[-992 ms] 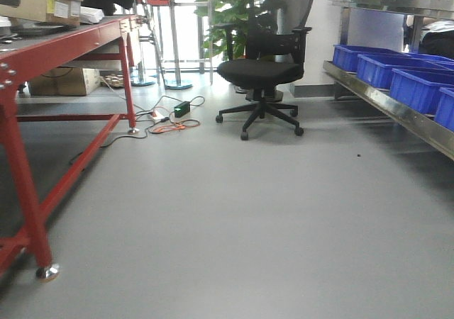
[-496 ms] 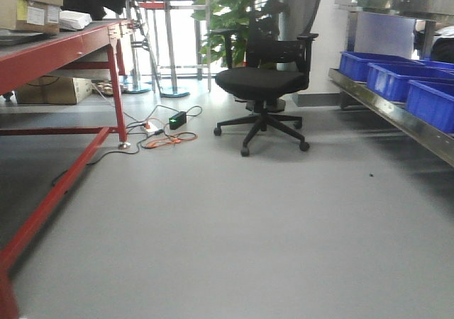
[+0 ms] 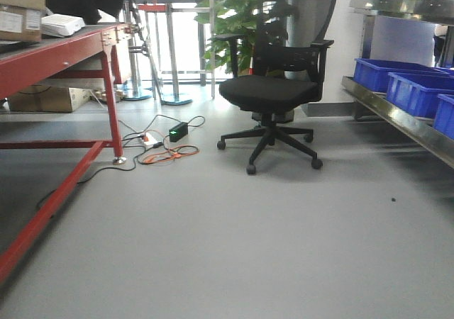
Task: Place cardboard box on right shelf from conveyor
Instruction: 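Turn and drive the base up to the steel shelf with blue bins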
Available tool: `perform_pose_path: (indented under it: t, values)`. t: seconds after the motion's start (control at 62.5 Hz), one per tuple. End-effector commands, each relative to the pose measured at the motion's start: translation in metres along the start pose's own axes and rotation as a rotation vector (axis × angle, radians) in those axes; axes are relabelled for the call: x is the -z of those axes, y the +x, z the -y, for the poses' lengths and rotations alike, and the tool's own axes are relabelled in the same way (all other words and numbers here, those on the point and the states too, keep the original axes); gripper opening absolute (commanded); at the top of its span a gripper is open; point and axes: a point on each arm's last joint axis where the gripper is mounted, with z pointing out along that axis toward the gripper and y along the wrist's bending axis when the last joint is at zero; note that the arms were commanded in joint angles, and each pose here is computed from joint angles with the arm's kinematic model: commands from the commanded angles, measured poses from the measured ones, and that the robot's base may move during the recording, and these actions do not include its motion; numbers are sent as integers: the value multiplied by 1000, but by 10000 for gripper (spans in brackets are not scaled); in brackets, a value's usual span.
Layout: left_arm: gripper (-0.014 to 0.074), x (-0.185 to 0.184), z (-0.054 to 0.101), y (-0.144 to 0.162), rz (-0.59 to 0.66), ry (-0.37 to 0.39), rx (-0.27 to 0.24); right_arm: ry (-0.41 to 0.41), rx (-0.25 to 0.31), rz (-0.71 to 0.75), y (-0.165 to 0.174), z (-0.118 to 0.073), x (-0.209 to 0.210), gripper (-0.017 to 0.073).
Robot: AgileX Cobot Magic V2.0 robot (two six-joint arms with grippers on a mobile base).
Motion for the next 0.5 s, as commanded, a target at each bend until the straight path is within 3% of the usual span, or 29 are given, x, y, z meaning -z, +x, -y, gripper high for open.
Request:
perform_pose_path:
  t: [0.0,0.48]
  values:
    - [-119,2,0,-10,106,7,12,-17,29,121,-17,-3,3,161]
    - [-119,2,1,-10,105,18,13,-17,29,121,-17,-3,3,161]
